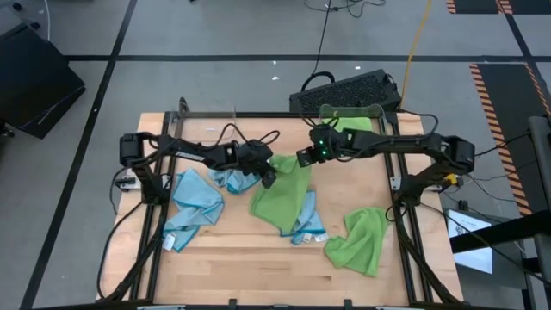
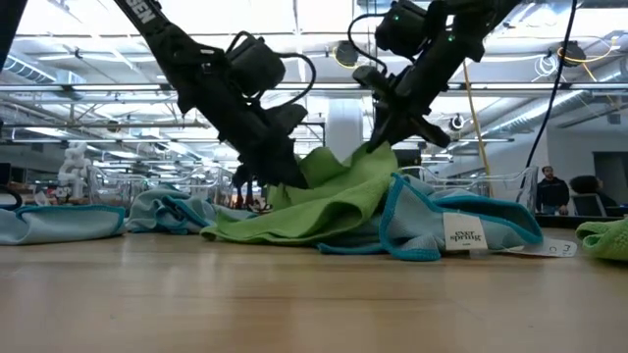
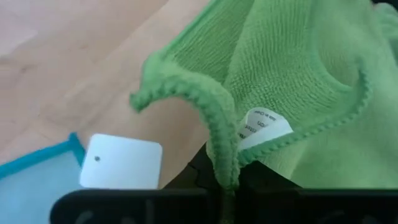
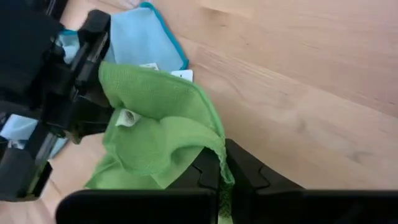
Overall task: Sort microfiber towel by color & place in baskets
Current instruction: Fold the left green towel
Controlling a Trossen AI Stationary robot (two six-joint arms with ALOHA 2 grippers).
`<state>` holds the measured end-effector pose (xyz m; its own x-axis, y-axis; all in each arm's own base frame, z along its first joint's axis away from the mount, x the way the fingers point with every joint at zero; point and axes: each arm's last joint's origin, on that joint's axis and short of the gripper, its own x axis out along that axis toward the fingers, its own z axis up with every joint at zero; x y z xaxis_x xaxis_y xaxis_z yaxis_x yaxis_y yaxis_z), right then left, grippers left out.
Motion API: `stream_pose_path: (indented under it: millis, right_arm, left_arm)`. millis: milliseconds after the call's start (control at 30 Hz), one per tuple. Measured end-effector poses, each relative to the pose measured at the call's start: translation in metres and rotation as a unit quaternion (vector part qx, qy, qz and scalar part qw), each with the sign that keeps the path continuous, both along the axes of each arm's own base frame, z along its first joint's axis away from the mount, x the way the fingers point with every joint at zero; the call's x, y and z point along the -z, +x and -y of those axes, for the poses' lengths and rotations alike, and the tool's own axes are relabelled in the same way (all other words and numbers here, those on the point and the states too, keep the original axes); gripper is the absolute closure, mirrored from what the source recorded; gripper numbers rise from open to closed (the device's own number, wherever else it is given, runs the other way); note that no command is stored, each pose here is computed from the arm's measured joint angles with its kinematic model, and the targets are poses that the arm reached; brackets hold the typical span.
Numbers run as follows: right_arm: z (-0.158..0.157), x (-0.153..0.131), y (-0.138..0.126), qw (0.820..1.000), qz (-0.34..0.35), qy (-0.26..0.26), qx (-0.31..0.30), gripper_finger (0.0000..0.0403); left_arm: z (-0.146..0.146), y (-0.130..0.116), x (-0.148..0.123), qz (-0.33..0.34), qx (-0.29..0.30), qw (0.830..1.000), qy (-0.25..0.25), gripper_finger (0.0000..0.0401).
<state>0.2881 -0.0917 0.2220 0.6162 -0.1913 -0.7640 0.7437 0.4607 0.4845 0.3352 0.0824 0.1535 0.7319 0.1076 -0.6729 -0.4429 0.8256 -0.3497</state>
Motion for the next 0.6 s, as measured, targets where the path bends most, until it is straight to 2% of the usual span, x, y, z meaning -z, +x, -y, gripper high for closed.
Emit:
stream_pose_path:
  millis: [300,600]
  right_arm:
    - [0.006,0.007,0.008,1.000,0.014,-0.006,0.005,0.0399]
    - [0.019,0.009,0.006,1.000,0.016,-0.016,0.017,0.0399]
  left_arm:
    - [-0.012,-0.003,0.003,-0.017,-0.022,0.999,0.033,0.0371]
    - [-0.026,-0.007,0.001,-0.012,-0.053,0.998,0.036,0.0256]
